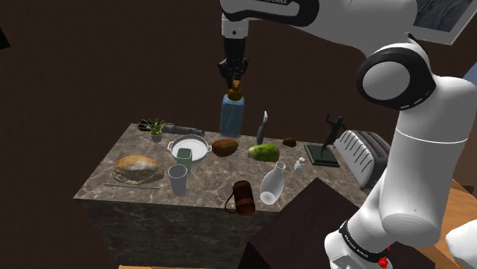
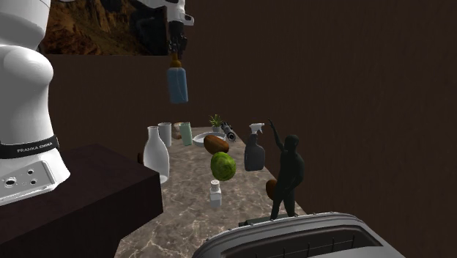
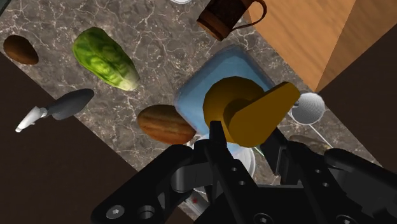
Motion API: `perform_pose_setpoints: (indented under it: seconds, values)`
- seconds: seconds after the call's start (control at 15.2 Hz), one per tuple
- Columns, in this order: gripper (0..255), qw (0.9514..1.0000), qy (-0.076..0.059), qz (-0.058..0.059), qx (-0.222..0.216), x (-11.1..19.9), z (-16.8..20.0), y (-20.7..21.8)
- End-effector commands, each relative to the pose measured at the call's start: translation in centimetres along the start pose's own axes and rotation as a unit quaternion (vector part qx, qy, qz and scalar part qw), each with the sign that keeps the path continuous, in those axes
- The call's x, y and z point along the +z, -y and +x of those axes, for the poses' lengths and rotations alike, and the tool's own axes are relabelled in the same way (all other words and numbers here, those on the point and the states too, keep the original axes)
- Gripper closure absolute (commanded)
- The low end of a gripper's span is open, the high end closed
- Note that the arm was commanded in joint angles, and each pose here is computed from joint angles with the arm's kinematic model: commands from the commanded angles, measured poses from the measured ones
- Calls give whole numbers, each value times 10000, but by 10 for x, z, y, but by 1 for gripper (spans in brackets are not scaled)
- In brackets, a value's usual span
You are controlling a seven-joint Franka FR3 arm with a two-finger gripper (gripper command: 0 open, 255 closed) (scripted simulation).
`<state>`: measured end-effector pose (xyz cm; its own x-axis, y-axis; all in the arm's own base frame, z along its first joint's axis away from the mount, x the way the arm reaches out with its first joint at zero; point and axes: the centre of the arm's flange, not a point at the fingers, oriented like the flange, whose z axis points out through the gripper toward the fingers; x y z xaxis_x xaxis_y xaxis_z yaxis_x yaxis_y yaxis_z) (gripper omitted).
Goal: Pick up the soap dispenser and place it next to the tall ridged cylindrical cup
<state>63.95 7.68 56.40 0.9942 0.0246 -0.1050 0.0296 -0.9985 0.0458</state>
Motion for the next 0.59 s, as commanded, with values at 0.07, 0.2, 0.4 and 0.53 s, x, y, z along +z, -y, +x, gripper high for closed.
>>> perform_pose_setpoints:
  seconds: [0.07, 0.2, 0.4, 0.53]
  values:
    - [255, 10000, -5, 1, 6, -4, 7, 36]
    - [255, 10000, -5, 1, 6, 7, 8, 37]
    - [255, 10000, -5, 1, 6, 23, 10, 38]
    - [255, 10000, -5, 1, 6, 33, 11, 38]
